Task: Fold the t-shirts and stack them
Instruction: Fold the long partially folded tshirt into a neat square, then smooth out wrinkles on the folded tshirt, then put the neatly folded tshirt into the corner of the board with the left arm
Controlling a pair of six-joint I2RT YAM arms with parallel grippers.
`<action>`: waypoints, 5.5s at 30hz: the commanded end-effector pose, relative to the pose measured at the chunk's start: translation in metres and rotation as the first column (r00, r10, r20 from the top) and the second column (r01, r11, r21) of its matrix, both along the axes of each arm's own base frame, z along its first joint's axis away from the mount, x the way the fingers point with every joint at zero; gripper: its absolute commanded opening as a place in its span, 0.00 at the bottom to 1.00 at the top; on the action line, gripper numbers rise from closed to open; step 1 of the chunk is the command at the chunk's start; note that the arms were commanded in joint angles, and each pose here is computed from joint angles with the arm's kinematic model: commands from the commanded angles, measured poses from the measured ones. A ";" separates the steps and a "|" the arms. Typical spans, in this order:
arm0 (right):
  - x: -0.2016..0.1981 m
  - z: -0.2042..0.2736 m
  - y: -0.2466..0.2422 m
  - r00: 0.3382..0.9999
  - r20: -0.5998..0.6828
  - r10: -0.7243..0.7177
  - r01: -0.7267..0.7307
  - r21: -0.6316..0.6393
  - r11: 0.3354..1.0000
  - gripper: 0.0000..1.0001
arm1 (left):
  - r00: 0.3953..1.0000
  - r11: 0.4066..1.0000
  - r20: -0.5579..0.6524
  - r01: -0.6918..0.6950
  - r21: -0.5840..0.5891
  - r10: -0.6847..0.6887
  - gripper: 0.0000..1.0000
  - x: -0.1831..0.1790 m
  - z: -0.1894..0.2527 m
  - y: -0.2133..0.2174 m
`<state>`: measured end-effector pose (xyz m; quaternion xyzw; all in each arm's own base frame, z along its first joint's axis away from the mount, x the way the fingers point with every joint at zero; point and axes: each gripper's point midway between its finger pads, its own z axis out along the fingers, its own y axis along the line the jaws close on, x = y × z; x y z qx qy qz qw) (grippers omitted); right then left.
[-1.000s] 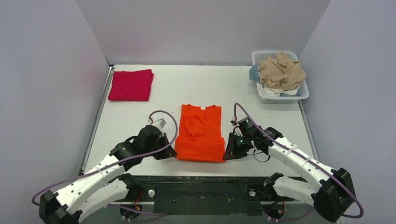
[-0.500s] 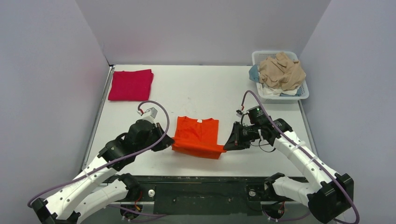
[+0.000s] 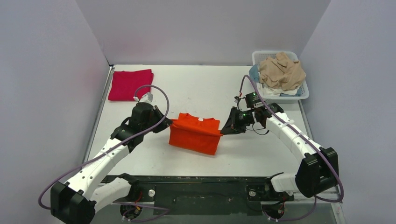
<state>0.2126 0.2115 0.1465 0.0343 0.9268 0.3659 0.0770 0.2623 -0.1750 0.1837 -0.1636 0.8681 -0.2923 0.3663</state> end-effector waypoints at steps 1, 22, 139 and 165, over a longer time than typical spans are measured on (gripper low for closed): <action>0.022 0.003 -0.006 0.999 0.025 -0.027 0.027 -0.010 1.000 0.00 | 0.989 0.999 0.146 -0.027 -0.024 0.030 0.00 0.043 0.034 0.000; 0.134 -0.053 -0.010 0.974 0.005 -0.227 0.227 0.004 0.974 0.00 | 0.999 0.996 0.030 -0.036 0.086 0.034 0.00 0.150 -0.042 -0.010; 0.045 -0.039 -0.198 0.643 0.666 -0.379 0.725 -0.370 0.580 0.79 | 0.954 0.415 0.291 -0.295 0.861 0.074 0.00 0.310 0.035 0.140; 0.045 -0.048 -0.201 0.664 0.646 -0.377 0.717 -0.409 0.564 0.78 | 0.952 0.654 0.304 -0.219 0.724 -0.018 0.00 0.334 0.115 0.180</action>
